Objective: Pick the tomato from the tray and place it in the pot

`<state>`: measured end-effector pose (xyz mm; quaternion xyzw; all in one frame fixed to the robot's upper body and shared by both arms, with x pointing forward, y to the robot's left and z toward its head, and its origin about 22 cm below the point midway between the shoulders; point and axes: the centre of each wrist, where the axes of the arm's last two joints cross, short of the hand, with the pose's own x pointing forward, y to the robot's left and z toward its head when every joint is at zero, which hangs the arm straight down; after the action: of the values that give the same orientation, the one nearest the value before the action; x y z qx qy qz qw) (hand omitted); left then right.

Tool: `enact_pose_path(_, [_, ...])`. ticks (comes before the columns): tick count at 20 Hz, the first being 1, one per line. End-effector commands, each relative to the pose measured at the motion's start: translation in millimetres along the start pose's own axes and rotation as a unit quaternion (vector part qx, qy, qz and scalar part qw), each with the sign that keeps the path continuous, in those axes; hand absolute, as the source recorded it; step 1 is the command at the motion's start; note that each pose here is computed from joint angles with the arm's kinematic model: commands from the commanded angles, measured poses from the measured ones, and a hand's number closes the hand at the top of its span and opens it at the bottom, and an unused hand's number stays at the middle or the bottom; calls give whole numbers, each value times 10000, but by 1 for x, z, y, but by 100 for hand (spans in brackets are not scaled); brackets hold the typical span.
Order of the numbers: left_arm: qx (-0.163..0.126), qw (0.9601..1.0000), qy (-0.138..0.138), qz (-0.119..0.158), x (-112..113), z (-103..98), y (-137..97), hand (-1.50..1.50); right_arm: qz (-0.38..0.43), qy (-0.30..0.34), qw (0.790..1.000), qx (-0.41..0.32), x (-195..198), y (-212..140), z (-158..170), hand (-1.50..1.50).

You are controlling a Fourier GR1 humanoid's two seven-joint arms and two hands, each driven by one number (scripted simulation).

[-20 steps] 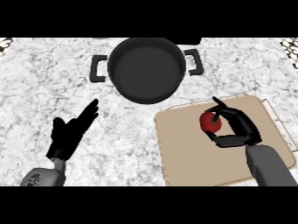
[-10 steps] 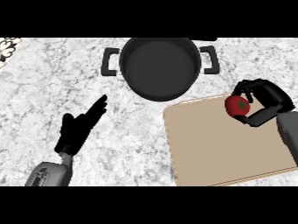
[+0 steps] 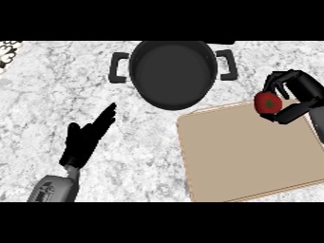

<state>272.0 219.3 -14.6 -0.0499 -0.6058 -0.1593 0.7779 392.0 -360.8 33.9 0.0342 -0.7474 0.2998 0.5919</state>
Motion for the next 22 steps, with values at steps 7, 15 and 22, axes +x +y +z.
enact_pose_path(7, [106, 9999, 71, 34, -5, 7, 9, 0, 942, -1110, 9891, 199, 35, -20, -37, 150])
enact_pose_path(15, [251, 9996, 127, 41, -11, 5, -6, 0, 1622, -1040, 9803, 422, 91, -5, -107, 150])
enact_pose_path(22, [224, 9996, 142, 77, -11, 4, 18, 0, 2048, -1078, 9698, 766, 143, 54, -172, 150])
